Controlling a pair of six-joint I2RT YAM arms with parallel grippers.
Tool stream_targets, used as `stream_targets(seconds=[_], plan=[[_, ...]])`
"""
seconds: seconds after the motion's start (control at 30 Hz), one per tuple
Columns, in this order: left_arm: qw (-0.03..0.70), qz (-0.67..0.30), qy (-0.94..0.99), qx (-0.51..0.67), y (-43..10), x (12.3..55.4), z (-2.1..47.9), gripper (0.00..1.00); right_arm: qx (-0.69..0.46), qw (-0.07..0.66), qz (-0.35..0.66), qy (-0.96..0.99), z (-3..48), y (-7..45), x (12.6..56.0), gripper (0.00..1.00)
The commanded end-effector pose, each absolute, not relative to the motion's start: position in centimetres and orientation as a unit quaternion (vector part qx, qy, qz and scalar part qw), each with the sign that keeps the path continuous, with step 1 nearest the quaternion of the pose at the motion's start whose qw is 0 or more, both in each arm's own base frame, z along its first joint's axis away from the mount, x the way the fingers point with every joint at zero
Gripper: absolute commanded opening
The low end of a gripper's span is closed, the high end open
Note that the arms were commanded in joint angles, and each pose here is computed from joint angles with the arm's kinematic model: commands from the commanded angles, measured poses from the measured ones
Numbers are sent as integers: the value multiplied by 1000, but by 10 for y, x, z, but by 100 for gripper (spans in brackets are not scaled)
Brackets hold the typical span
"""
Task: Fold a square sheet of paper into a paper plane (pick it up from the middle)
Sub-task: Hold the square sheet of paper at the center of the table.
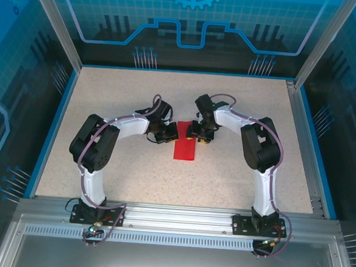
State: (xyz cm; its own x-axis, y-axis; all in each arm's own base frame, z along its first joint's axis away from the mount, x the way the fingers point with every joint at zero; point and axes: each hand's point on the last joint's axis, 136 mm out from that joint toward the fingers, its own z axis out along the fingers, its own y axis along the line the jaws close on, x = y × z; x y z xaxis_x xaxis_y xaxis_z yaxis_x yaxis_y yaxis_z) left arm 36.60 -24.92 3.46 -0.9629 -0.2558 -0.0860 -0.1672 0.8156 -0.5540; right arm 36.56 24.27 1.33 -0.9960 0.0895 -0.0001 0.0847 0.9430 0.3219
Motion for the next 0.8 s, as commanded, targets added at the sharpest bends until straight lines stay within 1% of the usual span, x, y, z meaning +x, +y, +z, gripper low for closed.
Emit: stream_targets(seconds=[0.0, 0.33, 0.57, 0.77], plan=[[72, -250, 961, -97, -249, 365, 30, 0, 61, -69, 43, 995, -53, 199, 327, 55], [67, -283, 953, -84, -264, 368, 25, 0, 61, -72, 42, 995, -55, 198, 325, 56], [48, -252, 962, -94, -255, 361, 3, 0, 60, -69, 47, 995, -53, 200, 326, 56], [41, -232, 967, -97, -246, 352, -10, 0, 57, -43, 80, 994, -32, 211, 343, 57]])
